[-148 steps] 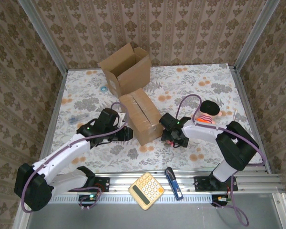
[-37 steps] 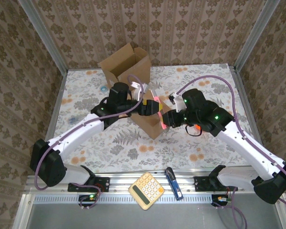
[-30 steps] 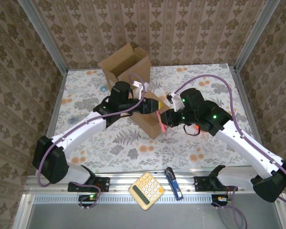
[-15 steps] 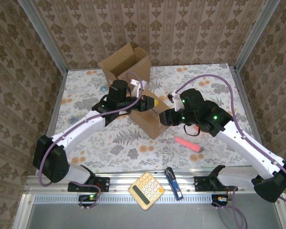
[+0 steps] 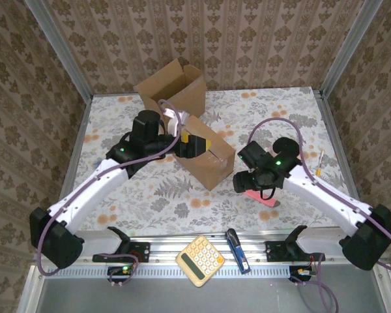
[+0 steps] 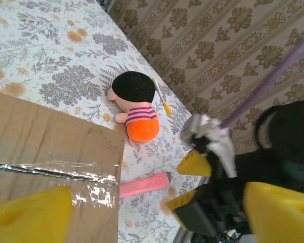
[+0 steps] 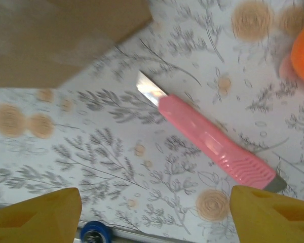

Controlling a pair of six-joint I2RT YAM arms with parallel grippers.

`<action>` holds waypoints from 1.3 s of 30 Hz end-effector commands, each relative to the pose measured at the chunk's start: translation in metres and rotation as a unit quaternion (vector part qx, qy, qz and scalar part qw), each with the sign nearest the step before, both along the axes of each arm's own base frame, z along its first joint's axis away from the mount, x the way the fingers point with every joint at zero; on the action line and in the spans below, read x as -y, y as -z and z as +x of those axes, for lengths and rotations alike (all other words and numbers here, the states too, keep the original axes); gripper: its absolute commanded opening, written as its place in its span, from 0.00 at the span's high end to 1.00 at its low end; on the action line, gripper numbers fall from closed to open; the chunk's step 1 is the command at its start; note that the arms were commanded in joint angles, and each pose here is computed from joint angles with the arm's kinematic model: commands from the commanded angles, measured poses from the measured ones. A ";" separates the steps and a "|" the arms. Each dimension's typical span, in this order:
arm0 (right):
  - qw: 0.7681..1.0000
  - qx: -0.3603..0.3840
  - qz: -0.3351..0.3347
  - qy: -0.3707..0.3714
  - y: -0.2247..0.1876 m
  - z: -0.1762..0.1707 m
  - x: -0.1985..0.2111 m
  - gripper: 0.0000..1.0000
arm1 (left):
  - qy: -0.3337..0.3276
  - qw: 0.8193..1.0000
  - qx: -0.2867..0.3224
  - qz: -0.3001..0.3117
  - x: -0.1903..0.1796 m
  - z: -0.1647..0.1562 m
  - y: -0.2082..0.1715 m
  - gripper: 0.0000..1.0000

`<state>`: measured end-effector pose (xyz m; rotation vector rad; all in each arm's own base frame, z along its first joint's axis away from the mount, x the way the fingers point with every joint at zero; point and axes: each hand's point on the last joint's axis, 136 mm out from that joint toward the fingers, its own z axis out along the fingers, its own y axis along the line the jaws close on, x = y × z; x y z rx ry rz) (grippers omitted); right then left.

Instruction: Unpack the express box

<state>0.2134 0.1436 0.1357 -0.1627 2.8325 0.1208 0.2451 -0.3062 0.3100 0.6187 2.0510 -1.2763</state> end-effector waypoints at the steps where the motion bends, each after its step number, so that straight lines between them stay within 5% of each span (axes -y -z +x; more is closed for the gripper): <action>1: 0.997 -0.048 -0.048 0.029 0.030 -0.011 0.013 0.20 | 0.000 0.999 0.033 0.008 -0.012 -0.011 -0.016 0.00; 18: 0.977 -0.105 -0.175 0.058 0.101 0.000 0.038 0.12 | -0.007 0.999 0.037 0.024 -0.027 -0.025 -0.012 0.00; 39: 0.975 -0.122 -0.101 0.154 0.128 0.017 0.062 0.27 | -0.005 0.999 0.033 0.033 -0.027 -0.023 -0.003 0.00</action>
